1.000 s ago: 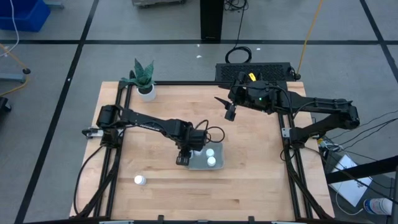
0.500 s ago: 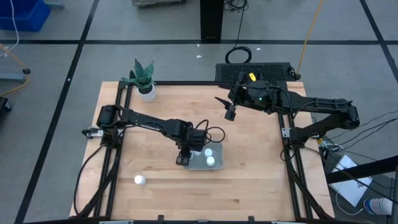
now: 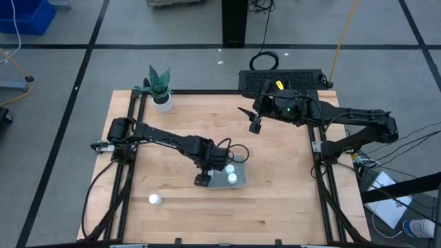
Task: Pick and place pill bottles into a basket
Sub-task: Put the white pill bottle into the gray bin
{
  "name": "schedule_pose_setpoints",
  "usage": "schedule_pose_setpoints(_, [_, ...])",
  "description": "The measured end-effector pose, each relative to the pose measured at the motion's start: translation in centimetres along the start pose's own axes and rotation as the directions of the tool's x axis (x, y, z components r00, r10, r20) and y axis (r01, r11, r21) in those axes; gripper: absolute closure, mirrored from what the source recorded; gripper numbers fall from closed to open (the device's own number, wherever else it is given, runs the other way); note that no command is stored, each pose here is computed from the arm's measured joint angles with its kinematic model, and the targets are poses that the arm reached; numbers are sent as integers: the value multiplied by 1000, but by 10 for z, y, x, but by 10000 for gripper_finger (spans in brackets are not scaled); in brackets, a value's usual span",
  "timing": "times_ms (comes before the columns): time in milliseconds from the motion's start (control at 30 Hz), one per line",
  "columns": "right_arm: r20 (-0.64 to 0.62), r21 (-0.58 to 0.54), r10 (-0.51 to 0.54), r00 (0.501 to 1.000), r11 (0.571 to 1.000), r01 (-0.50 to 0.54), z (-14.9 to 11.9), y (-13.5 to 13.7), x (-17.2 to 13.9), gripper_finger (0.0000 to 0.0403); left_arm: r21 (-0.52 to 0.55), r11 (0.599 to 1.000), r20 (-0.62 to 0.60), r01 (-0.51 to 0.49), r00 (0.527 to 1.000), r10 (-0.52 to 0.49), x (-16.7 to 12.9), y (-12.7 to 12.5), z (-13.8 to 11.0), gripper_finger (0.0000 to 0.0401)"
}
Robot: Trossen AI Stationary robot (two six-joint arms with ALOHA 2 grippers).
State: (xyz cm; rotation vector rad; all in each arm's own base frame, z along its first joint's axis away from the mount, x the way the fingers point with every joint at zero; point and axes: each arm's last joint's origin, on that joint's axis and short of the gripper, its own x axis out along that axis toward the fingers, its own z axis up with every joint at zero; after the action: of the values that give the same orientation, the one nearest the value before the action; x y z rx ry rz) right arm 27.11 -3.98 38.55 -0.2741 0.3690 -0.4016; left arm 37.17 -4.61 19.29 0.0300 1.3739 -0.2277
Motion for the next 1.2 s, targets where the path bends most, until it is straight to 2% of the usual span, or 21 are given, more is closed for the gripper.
schedule_pose_setpoints(333, [0, 5, 0, 1000, 1000, 0, 0, 0, 0, 195, 9, 1000, 81, -4, 997, 3, -25, -3, 0, 75])
schedule_pose_setpoints(500, [-8, 2, 2, 1000, 1000, -2, -1, 0, 0, 195, 20, 1000, 170, -5, 985, 1, -63, -8, -8, 85])
schedule_pose_setpoints(667, [-19, -3, 3, 1000, 1000, -3, -2, 0, 0, 195, -25, 1000, 230, 11, 973, -5, -108, -20, -29, 94])
schedule_pose_setpoints(767, [-19, -7, 2, 1000, 1000, -2, -2, 0, 0, 195, -54, 998, 210, 27, 978, -15, -125, -32, -45, 99])
schedule_pose_setpoints(900, [-20, -9, -1, 1000, 1000, 1, -2, 0, 0, 195, -149, 989, 103, 1, 995, 14, -131, -47, -64, 106])
schedule_pose_setpoints(1067, [-13, -7, -4, 1000, 1000, 4, -1, 0, 0, 195, -320, 947, -80, -40, 997, 15, -129, -73, -83, 114])
schedule_pose_setpoints(1200, [-6, -4, -6, 1000, 1000, 6, -1, 0, 0, 195, -391, 919, -97, -46, 995, 9, -127, -97, -89, 121])
